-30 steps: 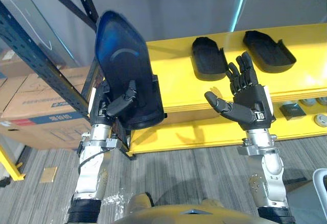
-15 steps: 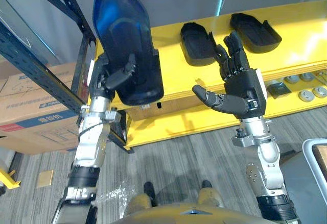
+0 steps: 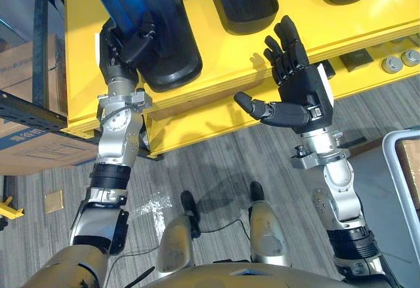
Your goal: Walk over and take three plastic housings, then place them on the shelf
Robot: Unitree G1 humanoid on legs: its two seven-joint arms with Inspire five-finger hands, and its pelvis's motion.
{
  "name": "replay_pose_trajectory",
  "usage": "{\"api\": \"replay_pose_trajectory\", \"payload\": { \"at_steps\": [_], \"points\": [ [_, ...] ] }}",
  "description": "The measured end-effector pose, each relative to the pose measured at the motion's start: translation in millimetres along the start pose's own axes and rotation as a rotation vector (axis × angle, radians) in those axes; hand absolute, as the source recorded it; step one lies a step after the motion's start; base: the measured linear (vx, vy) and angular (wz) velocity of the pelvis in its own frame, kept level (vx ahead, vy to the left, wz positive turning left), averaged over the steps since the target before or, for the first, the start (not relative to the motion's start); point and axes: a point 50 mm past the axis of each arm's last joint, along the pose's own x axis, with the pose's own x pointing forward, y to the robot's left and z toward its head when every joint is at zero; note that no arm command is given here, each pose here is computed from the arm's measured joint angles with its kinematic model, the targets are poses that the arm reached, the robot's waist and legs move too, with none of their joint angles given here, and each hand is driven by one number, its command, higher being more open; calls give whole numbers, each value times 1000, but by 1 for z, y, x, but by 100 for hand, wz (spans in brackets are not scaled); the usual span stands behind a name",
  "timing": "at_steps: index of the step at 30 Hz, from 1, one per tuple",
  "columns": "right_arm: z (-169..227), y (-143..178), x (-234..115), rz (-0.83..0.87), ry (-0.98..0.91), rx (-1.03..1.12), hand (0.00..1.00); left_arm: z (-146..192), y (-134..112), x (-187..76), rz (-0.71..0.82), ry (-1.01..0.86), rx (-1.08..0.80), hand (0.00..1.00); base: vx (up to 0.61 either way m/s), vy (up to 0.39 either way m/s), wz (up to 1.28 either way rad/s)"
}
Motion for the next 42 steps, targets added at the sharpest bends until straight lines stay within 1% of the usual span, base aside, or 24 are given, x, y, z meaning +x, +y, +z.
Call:
{"api": "replay_pose_trajectory", "payload": {
  "at_steps": [4,6,7,12,15,18,22,23,25,29,32,33,37,42],
  "points": [
    [12,16,-1,53,-34,49,100,9,0,14,66,-17,10,0,-29,-18,-16],
    [13,19,-3,57,-32,55,100,10,1,18,79,-10,19,0,-19,18,-16],
    [12,21,-6,62,-21,63,100,15,6,25,94,-4,65,0,-13,27,-16],
    [10,18,-12,48,7,56,100,35,12,41,103,-20,165,0,-3,-10,1],
    [12,18,-12,47,-5,52,100,37,23,49,138,7,210,0,0,0,0],
    [15,18,-11,45,-13,52,100,43,29,51,156,0,235,0,0,0,0],
    [15,19,-12,36,-13,55,100,45,30,57,172,12,241,0,0,0,0],
    [14,19,-12,32,-10,56,100,47,29,59,180,15,249,100,0,0,0],
    [13,19,-15,25,0,61,100,51,28,63,187,14,275,100,0,0,0],
    [11,20,-17,17,13,75,100,60,33,71,205,20,344,100,2,-11,-5],
    [10,19,-19,3,20,80,100,54,37,71,213,58,401,100,3,-4,-2],
    [10,19,-19,1,20,82,100,50,40,71,221,89,410,100,0,0,0],
    [9,22,-18,8,21,94,100,55,41,75,235,81,415,100,9,-7,0],
    [7,28,-19,16,31,116,100,57,46,75,298,66,424,100,22,-19,-2]
  ]
}}
